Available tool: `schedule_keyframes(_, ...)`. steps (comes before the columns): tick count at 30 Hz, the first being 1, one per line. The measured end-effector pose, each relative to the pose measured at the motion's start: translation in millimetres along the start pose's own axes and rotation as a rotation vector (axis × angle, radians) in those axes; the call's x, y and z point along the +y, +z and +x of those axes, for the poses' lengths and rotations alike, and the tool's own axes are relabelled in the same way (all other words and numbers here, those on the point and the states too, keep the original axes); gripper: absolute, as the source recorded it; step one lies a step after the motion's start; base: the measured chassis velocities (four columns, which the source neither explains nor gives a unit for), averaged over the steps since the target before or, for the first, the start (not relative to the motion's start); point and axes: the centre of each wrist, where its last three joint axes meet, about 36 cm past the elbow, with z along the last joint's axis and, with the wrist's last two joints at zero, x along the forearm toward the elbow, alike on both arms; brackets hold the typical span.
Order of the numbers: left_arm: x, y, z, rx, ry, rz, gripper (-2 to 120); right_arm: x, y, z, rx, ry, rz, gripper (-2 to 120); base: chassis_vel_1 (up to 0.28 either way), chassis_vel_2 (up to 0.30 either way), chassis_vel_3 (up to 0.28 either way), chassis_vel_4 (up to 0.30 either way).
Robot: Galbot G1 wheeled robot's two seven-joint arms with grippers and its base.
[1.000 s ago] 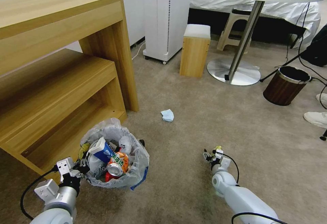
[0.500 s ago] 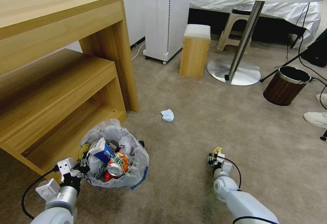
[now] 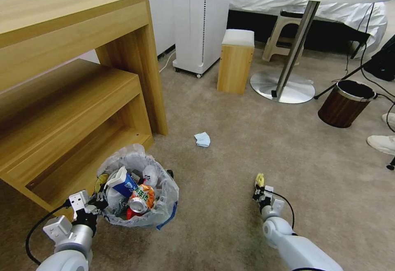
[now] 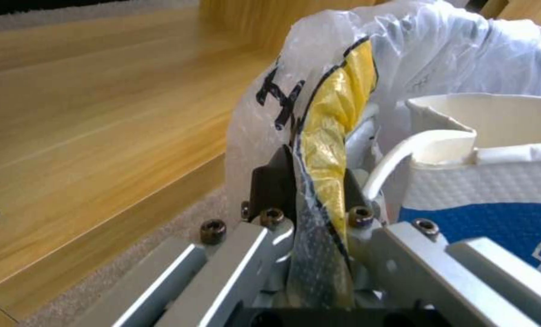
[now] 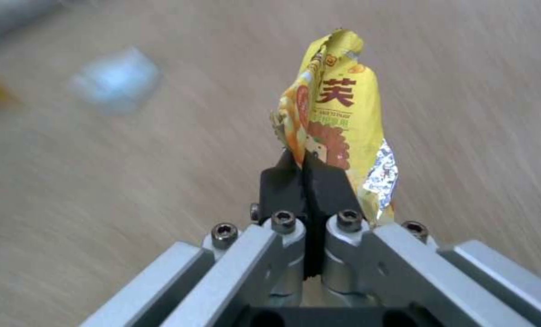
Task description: Pick up the trash bin and place the garbage on the floor into it.
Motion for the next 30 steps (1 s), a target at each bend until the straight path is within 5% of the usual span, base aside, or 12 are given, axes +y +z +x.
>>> schedule_keyframes(2, 0.0, 0.3, 0, 0.001, -0.001, 0.000, 3, 1, -13, 0, -0.062, -0.086, -0.007, 0, 0.000, 0.000, 0.000, 0.000)
schedule_keyframes(5, -0.9, 0.5, 2, 0.000, -0.002, 0.001, 3, 32, -61, 1, -0.229, -0.360, -0.035, 0, 0.000, 0.000, 0.000, 0.000)
schedule_keyframes(7, -1.1, 0.4, 2, 0.000, -0.002, 0.001, 3, 37, -68, 2, -0.245, -0.392, -0.038, 0, 0.000, 0.000, 0.000, 0.000)
schedule_keyframes(9, -2.8, -1.0, 4, -0.005, 0.000, 0.001, 3, 74, -107, 5, -0.326, -0.585, -0.043, 0, 0.000, 0.000, 0.000, 0.000)
schedule_keyframes(13, -5.0, -2.7, 6, -0.008, 0.002, 0.001, 3, 117, -148, 9, -0.372, -0.787, -0.003, 0, 0.000, 0.000, 0.000, 0.000)
schedule_keyframes(23, -9.2, -4.4, 12, -0.013, 0.003, 0.000, 3, 192, -170, 31, -0.321, -1.172, 0.123, 0, 0.000, 0.000, 0.000, 0.000)
schedule_keyframes(30, -10.9, -8.4, 16, -0.022, 0.006, -0.001, 3, 227, -171, 32, -0.268, -1.321, 0.199, 0, 0.000, 0.000, 0.000, 0.000)
